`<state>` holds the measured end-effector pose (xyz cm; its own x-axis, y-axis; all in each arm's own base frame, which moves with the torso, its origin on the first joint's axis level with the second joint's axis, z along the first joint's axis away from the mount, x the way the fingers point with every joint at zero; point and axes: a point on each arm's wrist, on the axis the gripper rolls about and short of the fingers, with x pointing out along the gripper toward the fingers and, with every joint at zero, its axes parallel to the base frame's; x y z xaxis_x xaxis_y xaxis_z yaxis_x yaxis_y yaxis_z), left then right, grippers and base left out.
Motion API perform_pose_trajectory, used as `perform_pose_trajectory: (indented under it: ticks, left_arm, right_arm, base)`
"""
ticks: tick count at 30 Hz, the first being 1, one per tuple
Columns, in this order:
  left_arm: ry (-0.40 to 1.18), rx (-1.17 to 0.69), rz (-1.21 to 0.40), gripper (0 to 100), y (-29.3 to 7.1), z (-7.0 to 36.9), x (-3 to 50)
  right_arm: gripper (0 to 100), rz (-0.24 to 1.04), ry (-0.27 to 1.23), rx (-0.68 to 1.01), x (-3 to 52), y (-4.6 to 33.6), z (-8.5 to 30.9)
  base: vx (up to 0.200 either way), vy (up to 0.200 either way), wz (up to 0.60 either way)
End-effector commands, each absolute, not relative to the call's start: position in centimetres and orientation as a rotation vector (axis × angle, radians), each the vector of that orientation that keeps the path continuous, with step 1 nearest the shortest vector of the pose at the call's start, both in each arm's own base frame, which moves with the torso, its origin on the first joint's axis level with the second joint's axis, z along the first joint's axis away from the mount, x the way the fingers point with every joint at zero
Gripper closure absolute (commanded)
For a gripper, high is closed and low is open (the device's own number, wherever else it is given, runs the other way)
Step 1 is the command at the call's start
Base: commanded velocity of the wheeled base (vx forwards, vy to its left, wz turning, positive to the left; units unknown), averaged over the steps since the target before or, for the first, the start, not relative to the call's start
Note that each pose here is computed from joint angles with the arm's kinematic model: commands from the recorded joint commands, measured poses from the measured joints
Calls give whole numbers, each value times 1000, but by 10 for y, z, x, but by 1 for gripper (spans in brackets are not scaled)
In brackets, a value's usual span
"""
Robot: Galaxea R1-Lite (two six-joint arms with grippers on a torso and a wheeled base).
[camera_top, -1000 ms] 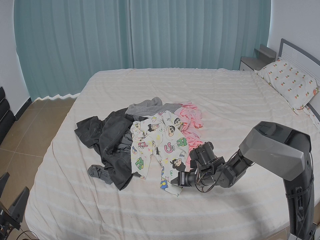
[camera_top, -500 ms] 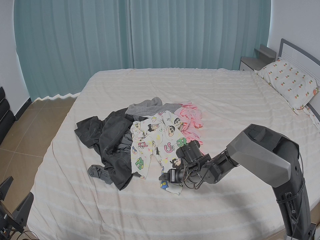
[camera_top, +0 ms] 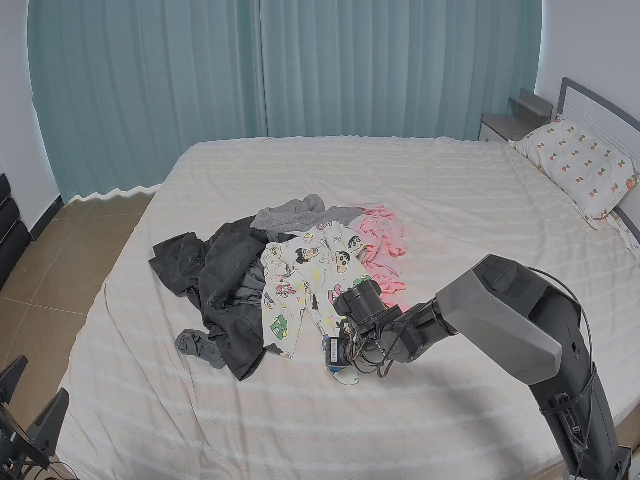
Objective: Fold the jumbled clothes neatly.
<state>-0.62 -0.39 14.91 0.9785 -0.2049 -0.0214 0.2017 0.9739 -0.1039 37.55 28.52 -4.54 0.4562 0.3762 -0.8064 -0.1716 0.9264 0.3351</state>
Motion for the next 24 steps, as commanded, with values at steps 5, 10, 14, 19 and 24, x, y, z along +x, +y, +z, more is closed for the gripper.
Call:
perform_pose_trajectory:
  ticks: [5,10,14,19,24]
  left_arm:
    - [58,-94,-306,0,-6,153,-1]
    - [141,-106,-365,0,-8,155,13]
    - [174,-113,-388,0,-9,161,29]
    - [288,-128,-410,0,-12,161,62]
    - [387,-127,-488,0,-20,156,80]
  right_arm:
    - [100,445,1031,394,350,268,-9]
    - [100,598,960,484,324,239,14]
    - [100,678,885,532,311,220,27]
    - [100,752,750,606,295,205,50]
    - [100,817,663,637,288,201,73]
  base:
    - [0,0,0]
    - [0,0,0]
    - [0,0,0]
    - [0,0,0]
    - [0,0,0]
